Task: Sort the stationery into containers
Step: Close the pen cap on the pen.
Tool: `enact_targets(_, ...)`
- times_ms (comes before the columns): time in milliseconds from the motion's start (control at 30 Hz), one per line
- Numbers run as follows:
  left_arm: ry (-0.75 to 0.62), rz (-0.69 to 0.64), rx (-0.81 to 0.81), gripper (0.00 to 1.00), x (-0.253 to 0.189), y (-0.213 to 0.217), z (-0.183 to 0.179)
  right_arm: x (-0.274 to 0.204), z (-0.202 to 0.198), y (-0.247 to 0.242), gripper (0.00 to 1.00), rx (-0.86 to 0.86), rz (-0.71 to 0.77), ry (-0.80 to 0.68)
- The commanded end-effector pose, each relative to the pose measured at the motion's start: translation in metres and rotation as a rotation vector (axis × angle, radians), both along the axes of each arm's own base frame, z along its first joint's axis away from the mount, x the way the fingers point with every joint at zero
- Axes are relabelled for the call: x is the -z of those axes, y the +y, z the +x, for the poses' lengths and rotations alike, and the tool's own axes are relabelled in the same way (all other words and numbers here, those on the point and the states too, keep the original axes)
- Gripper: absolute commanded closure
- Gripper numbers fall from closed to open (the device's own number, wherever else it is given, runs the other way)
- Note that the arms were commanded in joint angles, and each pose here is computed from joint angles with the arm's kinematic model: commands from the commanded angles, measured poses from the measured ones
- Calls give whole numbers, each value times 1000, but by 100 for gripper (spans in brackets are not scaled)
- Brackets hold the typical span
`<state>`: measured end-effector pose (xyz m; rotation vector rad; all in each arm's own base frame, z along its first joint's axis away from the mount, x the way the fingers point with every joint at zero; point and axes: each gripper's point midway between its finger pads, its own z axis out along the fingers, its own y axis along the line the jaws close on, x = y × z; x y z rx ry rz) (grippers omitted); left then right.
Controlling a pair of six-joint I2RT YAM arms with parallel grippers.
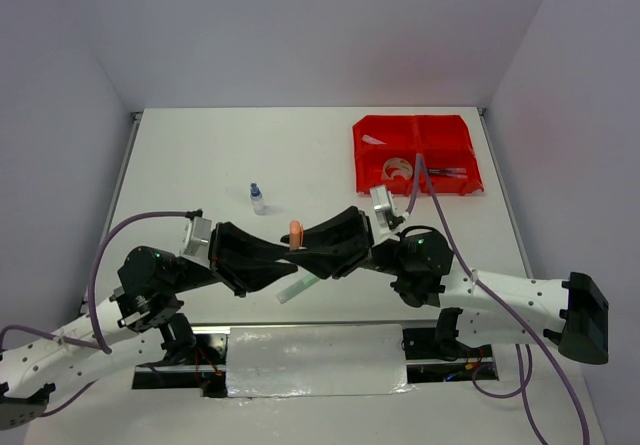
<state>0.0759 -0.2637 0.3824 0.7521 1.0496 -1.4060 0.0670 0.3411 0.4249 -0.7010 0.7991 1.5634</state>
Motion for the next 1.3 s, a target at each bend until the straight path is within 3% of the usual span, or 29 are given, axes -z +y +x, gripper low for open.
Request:
enact_targets(0, -36, -73, -51, 100, -33, 8, 5, -21, -5, -4, 75, -1, 46, -49)
enact_targets(33, -24, -71, -62, 100, -33, 8, 7, -22, -7, -4, 76, -8, 49, -58)
enact_targets(67, -11, -66, -70, 94, -33, 7, 10, -23, -7, -5, 84, -9, 52, -61)
enact_targets(167, 4, -63, -73, 82, -34, 7, 11, -24, -7, -5, 92, -6, 55, -57)
enact_targets(200, 7, -60, -71, 74, -34, 6, 12, -25, -6, -5, 97, -5, 54, -54)
enact_targets(300, 11, -45, -63, 57, -30, 1, 13, -29, -6, -5, 100, -9, 57, -51)
enact_targets(533, 16, -13, -33, 52, -22, -10, 14, -30, -4, -2, 100, -9, 54, -39)
enact_targets(633, 9, -13, -27, 60, -23, -11, 13, -27, -3, 1, 100, -7, 50, -32)
enact_targets(833, -4, -17, -25, 100, -26, -9, 11, -24, -1, 3, 100, -8, 56, -19)
enact_targets(900, -12, -14, -18, 100, -24, -9, 10, -20, -1, 4, 100, -8, 52, -12)
enact_targets(933, -24, -13, -12, 100, -23, -9, 8, -21, 0, 1, 97, -2, 59, -11)
enact_targets(1067, -53, -19, -5, 100, -19, -5, 3, -18, 2, -5, 42, 23, 64, -1)
enact_targets(1133, -70, -27, -4, 100, -20, -2, 1, -19, 3, -8, 23, 33, 63, 0)
enact_targets(1200, -82, -27, -1, 100, -20, -1, -2, -18, 6, -8, 12, 50, 50, 9)
enact_targets(1233, -85, -16, -3, 100, -17, -1, -1, -21, 5, -11, 1, 51, 54, 7)
enact_targets(1267, -88, -9, 3, 100, -16, -2, -2, -24, 4, -12, 0, 52, 56, 3)
